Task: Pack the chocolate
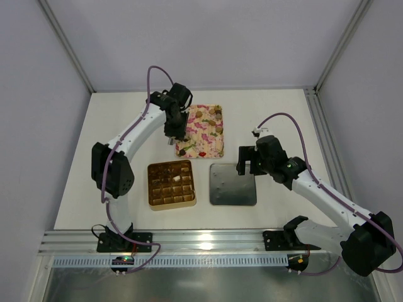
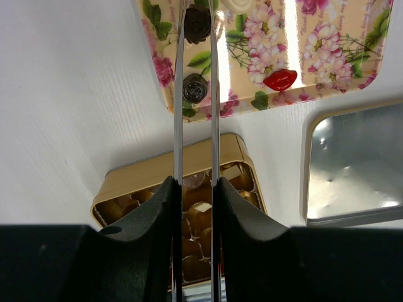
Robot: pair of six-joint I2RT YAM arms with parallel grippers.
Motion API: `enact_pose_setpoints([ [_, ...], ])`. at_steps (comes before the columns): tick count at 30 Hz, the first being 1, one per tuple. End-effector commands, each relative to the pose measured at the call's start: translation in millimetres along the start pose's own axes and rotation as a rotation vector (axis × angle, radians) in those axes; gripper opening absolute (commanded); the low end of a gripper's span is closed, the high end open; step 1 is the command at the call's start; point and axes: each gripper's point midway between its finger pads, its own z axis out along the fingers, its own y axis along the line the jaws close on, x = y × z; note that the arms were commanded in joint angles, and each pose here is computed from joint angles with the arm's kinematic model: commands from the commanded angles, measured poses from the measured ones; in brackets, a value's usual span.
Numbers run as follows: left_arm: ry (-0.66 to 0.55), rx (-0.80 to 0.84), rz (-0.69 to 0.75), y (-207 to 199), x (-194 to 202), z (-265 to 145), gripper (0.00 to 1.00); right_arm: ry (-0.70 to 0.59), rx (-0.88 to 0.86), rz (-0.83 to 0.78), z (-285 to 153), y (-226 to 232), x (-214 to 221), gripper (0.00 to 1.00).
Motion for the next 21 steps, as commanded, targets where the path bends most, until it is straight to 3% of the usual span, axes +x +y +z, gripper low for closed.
enact_pose_setpoints([
  [1,-0.086,0.029,-0.016,0,-14,-34,0.29,-0.043,-0.012,0.007,-4,3,-13,1.00],
  [10,-0.101,0.065,-0.028,-2,-4,-57,0.29,-0.038,-0.013,0.007,0,4,-13,1.00],
  [21,-0.091,0.096,-0.048,4,36,-80,0.29,-0.048,-0.021,0.031,2,7,-18,1.00],
])
